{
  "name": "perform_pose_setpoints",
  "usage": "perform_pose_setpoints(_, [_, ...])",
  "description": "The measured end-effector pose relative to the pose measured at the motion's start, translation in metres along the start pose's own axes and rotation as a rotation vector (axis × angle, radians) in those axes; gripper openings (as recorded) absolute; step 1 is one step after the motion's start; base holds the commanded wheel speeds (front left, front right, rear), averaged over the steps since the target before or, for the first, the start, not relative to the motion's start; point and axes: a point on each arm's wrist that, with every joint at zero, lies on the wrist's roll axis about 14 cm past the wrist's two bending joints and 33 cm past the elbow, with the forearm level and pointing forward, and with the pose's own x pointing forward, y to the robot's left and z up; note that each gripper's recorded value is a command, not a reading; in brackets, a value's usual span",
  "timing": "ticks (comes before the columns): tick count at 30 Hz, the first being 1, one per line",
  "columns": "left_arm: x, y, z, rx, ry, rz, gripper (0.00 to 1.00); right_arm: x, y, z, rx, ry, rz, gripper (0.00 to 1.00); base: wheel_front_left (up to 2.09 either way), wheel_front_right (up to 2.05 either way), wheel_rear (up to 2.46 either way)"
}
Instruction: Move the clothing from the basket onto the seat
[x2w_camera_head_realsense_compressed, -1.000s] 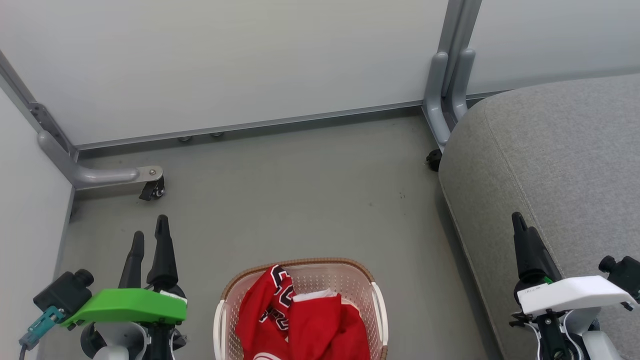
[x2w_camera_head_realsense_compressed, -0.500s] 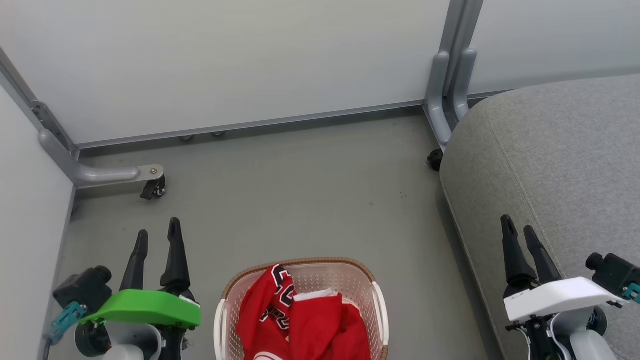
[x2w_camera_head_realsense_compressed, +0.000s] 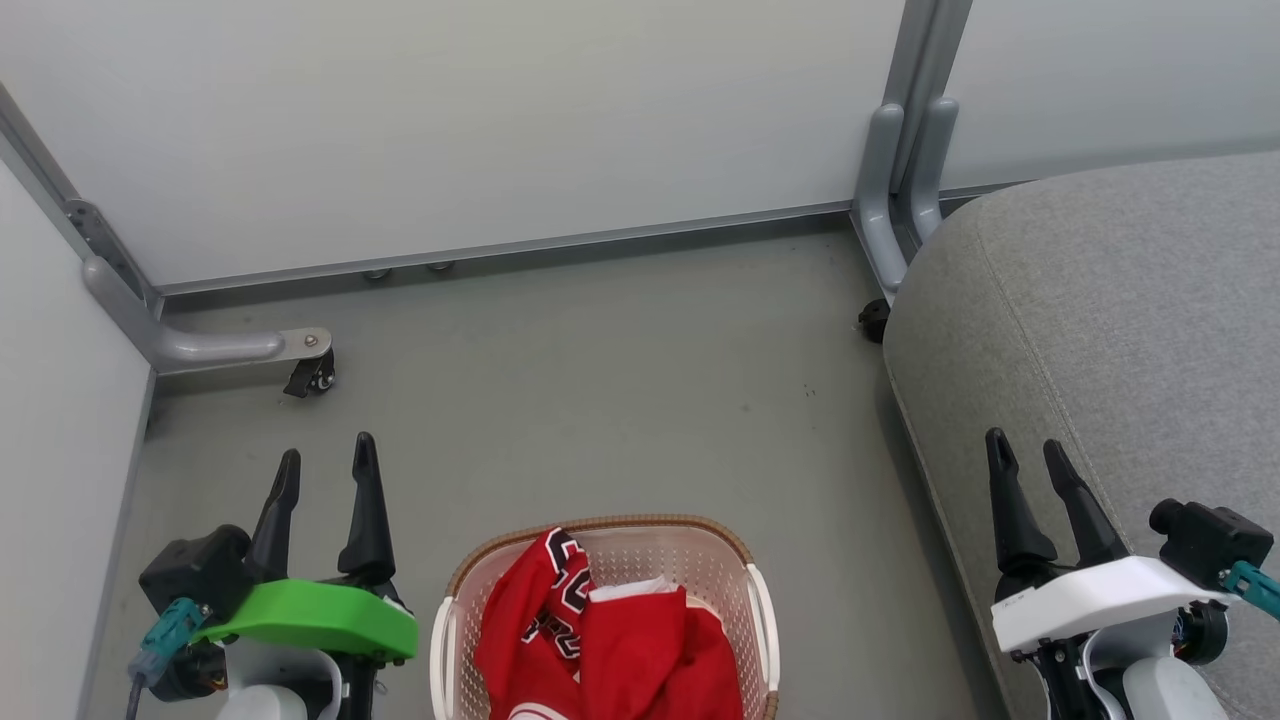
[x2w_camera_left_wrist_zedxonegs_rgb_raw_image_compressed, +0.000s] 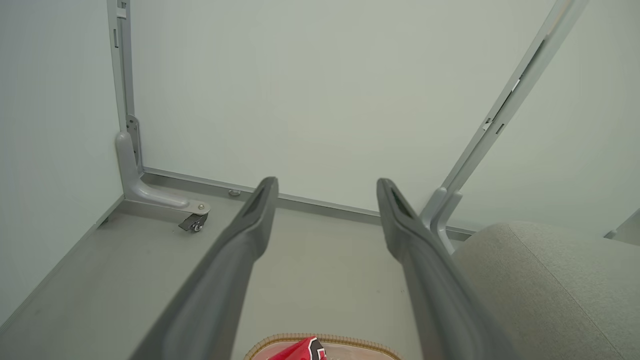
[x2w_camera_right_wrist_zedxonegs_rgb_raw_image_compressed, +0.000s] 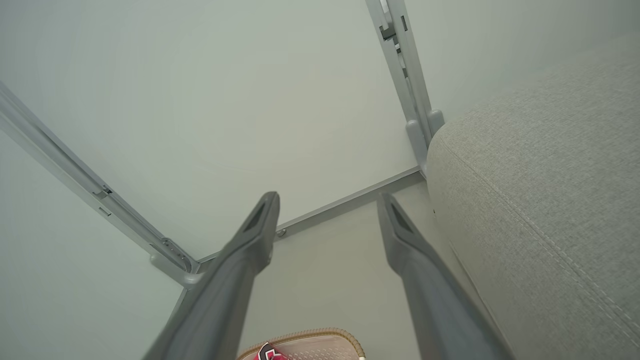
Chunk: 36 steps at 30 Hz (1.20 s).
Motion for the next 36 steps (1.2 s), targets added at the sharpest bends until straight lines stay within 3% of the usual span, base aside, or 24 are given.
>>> perform_pose_setpoints(36, [0.0,-0.011,0.005,0.277,-0.051,-0.066,1.0,0.002,0.015,0.0,-0.309,-0.028,0.082,1.0,0.0,0.0,0.0])
